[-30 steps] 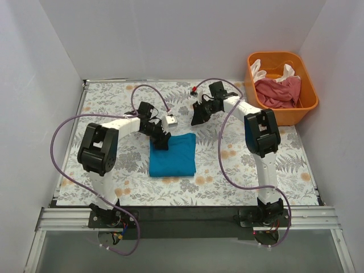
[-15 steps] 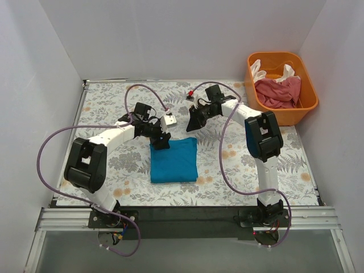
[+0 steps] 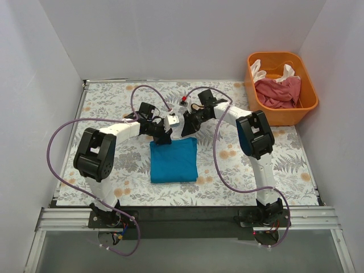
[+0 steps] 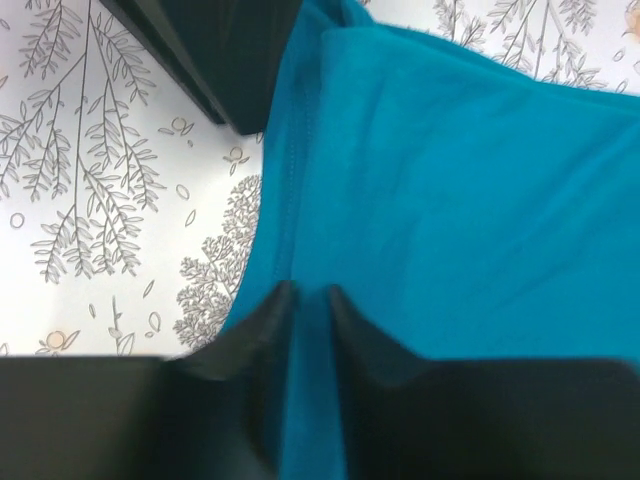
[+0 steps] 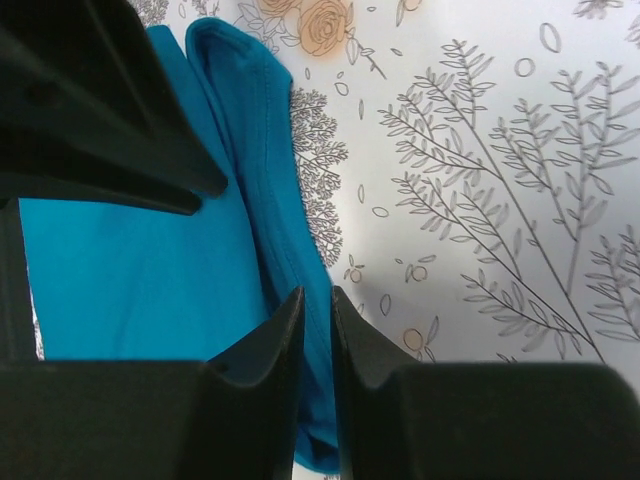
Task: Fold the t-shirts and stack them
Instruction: Fold the tshirt
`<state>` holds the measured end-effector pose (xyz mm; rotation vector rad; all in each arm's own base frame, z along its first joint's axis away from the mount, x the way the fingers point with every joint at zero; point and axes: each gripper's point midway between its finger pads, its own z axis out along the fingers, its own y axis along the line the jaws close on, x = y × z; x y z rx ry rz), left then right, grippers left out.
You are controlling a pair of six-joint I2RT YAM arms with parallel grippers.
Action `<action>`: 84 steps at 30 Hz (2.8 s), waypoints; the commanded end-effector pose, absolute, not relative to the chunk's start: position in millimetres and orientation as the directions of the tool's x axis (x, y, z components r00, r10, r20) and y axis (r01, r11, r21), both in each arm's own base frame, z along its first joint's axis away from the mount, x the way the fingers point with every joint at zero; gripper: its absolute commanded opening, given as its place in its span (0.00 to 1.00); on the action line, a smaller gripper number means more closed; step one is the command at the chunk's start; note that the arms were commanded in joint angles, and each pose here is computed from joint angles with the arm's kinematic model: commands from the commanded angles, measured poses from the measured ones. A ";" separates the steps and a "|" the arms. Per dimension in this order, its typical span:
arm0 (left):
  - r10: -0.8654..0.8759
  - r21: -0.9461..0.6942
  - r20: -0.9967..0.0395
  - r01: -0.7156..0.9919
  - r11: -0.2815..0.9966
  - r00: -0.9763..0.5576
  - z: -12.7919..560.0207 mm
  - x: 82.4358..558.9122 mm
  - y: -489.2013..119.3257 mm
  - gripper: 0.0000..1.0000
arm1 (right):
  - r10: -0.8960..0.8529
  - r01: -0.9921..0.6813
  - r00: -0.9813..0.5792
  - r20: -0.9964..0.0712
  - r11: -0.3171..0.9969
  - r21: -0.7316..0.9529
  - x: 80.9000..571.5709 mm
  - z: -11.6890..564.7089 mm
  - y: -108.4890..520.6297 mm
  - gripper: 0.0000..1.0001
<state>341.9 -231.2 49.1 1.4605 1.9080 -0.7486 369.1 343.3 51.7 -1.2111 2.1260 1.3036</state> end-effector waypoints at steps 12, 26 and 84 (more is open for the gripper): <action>0.583 0.006 -0.808 0.990 0.144 -0.080 80.2 341.4 -244.9 0.00 | -0.486 -0.821 -0.542 -0.685 0.134 0.555 360.9 42.9 358.7 0.20; 0.545 0.147 -0.833 0.987 0.062 0.090 118.6 337.8 -257.9 0.00 | -0.513 -0.814 -0.532 -0.674 0.090 0.574 341.7 28.0 359.5 0.20; 0.511 0.129 -0.859 0.945 0.301 -0.045 173.8 333.4 -240.0 0.36 | -0.541 -0.953 -0.259 -0.800 0.279 0.120 430.4 130.1 345.9 0.76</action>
